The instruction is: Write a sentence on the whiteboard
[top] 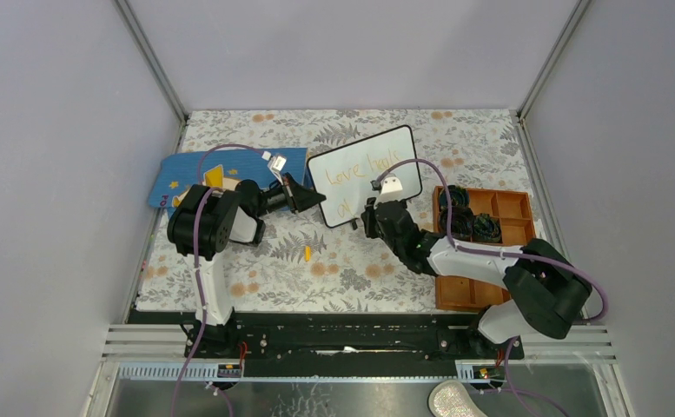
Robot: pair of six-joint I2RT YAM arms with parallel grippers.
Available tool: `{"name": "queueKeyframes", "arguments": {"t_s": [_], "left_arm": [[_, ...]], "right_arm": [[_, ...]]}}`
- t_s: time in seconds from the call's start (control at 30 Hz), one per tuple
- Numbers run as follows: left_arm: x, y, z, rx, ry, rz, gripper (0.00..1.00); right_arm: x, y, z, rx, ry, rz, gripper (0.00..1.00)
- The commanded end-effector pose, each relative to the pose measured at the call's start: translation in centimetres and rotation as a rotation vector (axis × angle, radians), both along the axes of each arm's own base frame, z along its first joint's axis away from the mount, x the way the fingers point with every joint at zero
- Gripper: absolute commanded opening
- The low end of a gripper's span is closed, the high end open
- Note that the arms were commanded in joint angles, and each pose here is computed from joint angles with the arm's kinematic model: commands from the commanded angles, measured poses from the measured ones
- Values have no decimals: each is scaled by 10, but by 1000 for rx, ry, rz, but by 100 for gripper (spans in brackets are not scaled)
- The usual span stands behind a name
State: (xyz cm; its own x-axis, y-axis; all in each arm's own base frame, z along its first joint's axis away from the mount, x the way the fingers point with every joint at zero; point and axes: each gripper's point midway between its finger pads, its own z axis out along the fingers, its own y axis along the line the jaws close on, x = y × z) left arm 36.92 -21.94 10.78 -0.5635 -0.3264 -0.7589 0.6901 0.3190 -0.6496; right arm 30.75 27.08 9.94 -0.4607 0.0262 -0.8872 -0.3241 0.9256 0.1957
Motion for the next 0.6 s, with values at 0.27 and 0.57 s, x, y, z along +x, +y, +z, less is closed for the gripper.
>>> {"name": "queueKeyframes", "arguments": {"t_s": [0.27, 0.57], "left_arm": [[-11, -6, -11, 13, 73, -34, 0], [-11, -6, -11, 13, 75, -36, 0]], "right_arm": [[21, -5, 82, 125, -163, -60, 0], [34, 7, 87, 153, -167, -41, 0]]}}
